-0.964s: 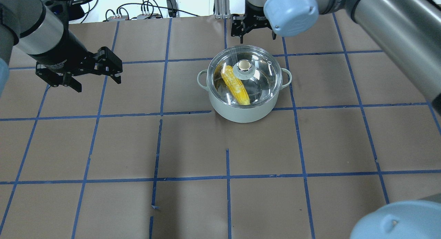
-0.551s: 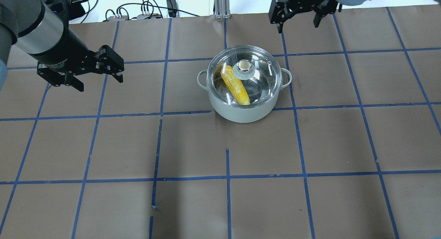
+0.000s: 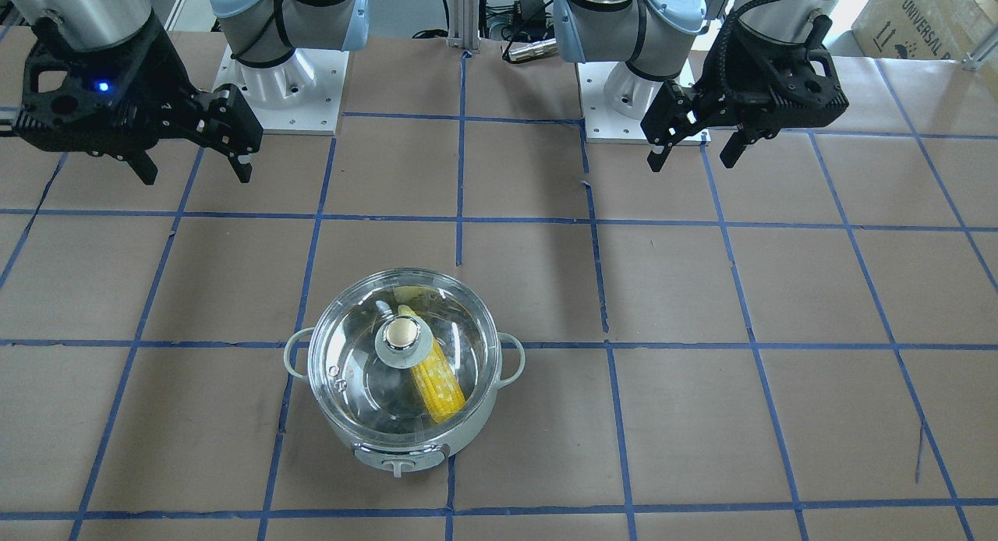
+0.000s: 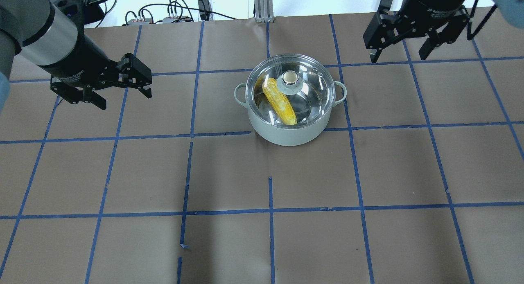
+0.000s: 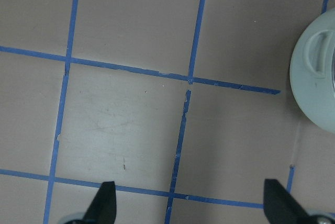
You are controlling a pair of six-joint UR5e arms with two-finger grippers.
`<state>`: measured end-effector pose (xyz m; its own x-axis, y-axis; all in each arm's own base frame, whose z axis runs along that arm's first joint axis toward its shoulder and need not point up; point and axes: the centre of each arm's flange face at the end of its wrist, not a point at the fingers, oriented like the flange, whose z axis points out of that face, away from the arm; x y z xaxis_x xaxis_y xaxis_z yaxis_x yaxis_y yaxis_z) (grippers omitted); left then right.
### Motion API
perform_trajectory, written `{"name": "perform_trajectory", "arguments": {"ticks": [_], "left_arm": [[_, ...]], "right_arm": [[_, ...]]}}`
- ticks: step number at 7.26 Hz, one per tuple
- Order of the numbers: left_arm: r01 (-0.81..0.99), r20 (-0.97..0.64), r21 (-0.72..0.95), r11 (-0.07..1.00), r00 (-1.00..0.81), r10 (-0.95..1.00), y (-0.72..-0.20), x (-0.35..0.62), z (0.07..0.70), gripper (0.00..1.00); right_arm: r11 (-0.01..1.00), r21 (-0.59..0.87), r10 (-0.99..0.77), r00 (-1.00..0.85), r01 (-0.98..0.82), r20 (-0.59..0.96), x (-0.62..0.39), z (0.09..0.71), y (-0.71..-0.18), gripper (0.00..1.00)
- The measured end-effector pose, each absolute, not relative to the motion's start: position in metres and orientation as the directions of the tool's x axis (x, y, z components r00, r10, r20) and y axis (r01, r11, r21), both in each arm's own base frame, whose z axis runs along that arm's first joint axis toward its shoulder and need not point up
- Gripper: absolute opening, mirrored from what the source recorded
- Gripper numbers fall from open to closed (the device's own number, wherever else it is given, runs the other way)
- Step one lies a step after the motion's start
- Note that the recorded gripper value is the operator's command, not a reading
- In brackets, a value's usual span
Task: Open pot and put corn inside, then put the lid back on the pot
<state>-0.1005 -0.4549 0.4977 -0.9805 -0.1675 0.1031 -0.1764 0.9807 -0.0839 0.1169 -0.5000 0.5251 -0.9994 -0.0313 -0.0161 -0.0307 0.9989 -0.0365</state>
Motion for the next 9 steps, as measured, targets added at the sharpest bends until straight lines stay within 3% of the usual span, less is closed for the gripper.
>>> {"name": "perform_trajectory", "arguments": {"ticks": [3, 9], "left_arm": [[-0.175, 0.11, -0.089, 0.98, -0.98, -0.165, -0.456, -0.101, 0.498, 1.0], [-0.172, 0.104, -0.097, 0.98, -0.981, -0.162, -0.457, -0.099, 0.5, 1.0]], "right_arm": [[1.0, -0.028, -0.014, -1.0, -0.014, -0.014, 0.115, 0.525, -0.471, 0.98], [0.999, -0.038, -0.008, -1.0, -0.009, 0.011, 0.113, 0.527, -0.471, 0.98]]}}
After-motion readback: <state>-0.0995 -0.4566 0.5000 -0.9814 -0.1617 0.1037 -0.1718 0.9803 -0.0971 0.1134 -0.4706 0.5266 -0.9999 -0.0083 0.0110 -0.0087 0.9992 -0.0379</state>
